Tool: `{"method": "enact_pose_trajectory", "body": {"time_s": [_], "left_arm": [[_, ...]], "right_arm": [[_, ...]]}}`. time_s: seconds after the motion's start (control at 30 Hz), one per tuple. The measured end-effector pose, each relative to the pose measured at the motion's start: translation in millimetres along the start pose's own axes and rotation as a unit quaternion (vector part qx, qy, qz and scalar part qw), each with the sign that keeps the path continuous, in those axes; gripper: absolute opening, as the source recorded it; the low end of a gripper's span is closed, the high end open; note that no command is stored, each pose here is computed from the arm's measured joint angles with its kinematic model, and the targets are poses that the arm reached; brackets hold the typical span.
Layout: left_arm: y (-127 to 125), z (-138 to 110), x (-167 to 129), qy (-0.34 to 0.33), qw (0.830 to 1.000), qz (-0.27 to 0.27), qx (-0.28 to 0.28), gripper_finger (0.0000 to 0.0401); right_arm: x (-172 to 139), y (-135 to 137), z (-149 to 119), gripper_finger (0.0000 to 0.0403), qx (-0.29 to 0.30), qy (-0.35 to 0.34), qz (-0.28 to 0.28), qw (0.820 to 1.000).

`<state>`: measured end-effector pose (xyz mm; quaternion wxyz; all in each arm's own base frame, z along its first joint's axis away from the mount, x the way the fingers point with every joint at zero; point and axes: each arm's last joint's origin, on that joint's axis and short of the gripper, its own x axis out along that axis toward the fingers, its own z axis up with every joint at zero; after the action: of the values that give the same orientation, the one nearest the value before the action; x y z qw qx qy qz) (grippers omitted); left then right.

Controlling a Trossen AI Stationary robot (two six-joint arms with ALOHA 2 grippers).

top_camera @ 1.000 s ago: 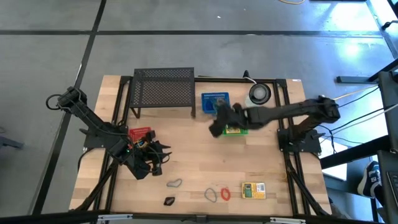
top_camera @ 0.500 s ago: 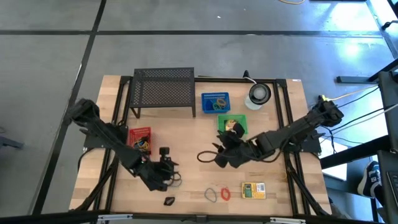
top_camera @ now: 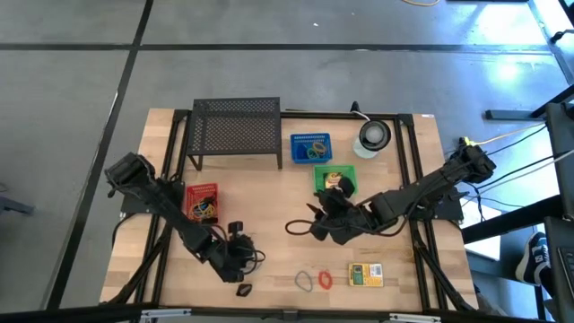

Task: Pick & Place Office Desk Supplies
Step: Put the blue rubber band into the orange basket

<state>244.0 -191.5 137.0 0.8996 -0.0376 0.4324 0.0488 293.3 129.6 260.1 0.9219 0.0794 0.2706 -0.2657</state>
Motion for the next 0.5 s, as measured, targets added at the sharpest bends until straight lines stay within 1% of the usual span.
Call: {"method": "enact_pose_trajectory", "body": {"time_s": [0.17,0.33,0.5], "left_arm": [[-2,-1,-1,-0.001,1.000,-0.001,-0.007,0.0152],[-4,-4,-2,0.009,0.999,-0.015,-0.035,0.0152],[-5,-15,-2,0.022,0.997,-0.030,-0.061,0.0152]], "right_arm": [[0,0,0,0.0177,0.001,-0.006,-0.006,1.000],[0,0,0,0.0177,0.001,-0.006,-0.006,1.000],[0,0,0,0.0177,0.001,-0.006,-0.006,1.000]]}}
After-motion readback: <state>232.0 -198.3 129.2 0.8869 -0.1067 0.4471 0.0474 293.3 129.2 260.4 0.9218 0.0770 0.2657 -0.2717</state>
